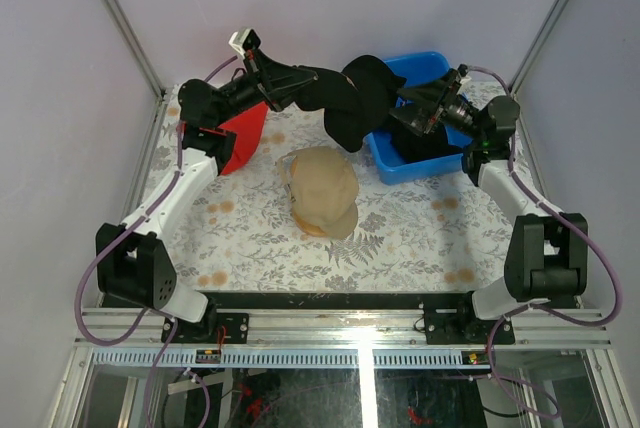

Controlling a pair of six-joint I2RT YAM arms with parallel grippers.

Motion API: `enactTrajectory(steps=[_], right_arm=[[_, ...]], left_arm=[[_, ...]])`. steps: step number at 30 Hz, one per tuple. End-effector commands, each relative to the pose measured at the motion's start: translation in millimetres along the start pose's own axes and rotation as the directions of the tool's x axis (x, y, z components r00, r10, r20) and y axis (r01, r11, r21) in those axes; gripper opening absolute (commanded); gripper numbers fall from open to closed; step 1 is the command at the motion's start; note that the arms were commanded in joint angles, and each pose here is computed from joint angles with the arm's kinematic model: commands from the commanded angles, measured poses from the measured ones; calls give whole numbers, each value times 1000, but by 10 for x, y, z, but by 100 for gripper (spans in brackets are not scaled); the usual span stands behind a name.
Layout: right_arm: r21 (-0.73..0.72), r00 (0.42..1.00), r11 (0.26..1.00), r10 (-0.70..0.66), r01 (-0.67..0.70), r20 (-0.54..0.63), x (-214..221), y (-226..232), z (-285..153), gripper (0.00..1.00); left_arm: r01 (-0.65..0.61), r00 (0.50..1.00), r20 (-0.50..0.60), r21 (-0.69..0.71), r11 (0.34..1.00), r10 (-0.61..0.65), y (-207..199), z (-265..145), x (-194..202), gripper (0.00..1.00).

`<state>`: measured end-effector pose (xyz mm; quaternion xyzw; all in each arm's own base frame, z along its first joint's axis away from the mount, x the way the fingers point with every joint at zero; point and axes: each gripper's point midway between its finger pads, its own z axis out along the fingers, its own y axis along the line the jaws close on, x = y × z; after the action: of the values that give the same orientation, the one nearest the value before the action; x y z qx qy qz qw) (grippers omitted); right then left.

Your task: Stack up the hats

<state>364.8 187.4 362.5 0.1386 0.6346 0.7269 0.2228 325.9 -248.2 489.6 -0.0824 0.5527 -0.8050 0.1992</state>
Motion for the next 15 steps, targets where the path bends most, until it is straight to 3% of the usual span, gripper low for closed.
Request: enactTrajectory(steps=[1,11,15], right_arm=[[-183,987,980,-102,79,-123,268,502,-92,70],[-140,968,988,-99,67,-233,401,362,105,71],[-138,961,988,-95,61,-259,443,354,159,64]], left_arm=[[-54,995,-77,17,998,56,-234,-56,272,0],[-51,988,-148,-102,993,36,-41,61,445,0],[-44,988,-155,-132,990,23,36,66,464,0]])
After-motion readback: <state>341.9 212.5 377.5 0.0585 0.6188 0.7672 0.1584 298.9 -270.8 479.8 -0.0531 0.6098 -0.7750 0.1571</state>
